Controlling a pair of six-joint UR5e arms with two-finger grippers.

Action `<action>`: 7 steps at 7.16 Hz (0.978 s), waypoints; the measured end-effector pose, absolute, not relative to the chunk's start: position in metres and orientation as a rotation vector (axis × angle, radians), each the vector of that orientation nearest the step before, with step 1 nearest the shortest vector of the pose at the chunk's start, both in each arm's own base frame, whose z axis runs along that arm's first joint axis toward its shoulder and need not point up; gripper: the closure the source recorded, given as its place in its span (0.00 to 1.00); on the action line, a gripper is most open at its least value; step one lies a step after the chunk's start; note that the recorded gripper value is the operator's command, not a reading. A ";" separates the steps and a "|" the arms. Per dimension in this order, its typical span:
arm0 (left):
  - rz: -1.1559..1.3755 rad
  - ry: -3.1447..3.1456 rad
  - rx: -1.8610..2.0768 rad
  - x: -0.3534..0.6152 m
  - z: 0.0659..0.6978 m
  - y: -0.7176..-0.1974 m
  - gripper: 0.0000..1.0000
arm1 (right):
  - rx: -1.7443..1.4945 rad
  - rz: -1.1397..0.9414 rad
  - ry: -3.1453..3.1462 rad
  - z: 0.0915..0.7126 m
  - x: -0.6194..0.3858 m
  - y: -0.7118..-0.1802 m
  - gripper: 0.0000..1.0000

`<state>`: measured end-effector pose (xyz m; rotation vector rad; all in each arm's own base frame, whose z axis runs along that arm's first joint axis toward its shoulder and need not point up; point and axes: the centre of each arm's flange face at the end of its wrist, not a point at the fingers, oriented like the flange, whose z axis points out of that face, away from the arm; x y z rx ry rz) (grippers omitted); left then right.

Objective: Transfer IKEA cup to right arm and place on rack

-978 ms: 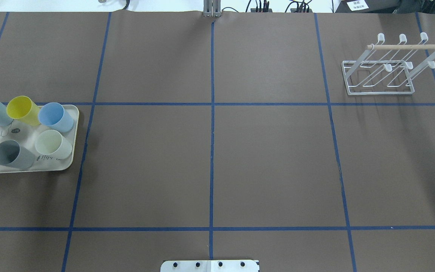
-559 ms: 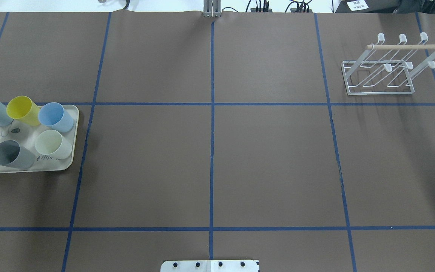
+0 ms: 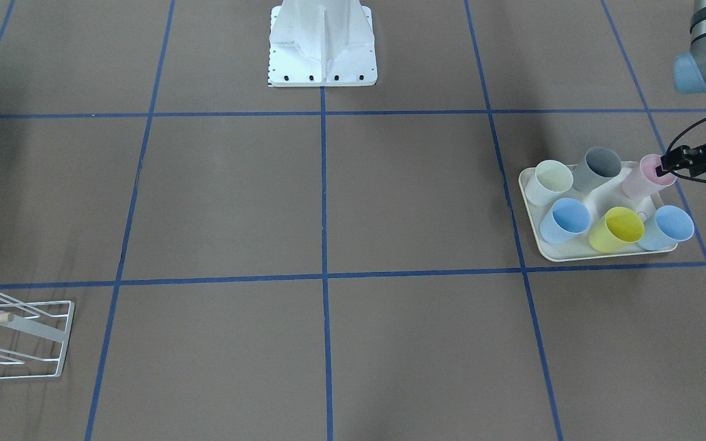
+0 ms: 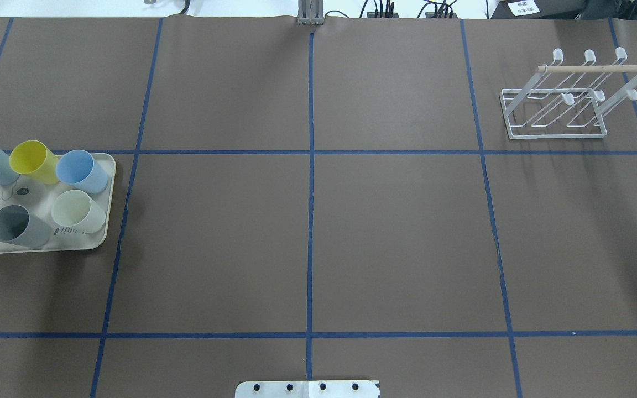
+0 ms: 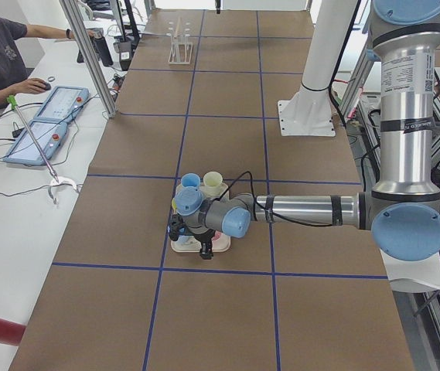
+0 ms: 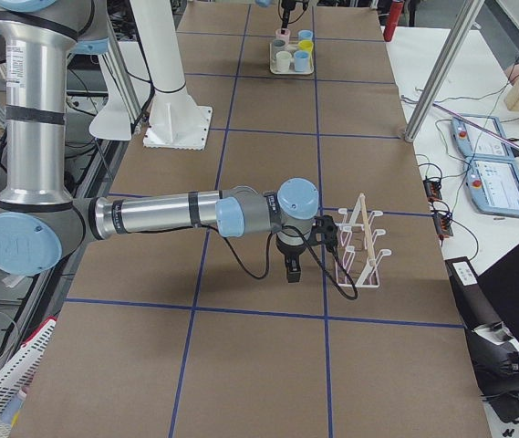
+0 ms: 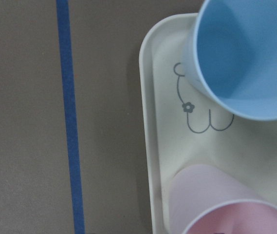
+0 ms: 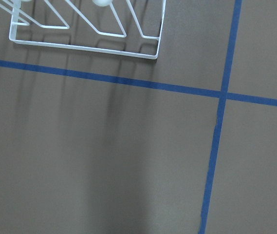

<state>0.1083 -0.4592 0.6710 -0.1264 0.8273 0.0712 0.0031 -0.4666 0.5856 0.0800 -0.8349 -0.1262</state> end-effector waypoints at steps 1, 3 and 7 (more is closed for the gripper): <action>0.063 0.830 -0.128 0.109 0.668 -0.460 1.00 | 0.080 -0.126 -0.835 0.586 0.003 -0.467 0.00; 0.062 0.841 -0.114 0.108 0.656 -0.461 1.00 | 0.081 -0.128 -0.835 0.584 0.002 -0.467 0.00; -0.018 0.855 -0.038 0.059 0.620 -0.467 1.00 | 0.154 -0.191 -0.863 0.570 -0.015 -0.471 0.00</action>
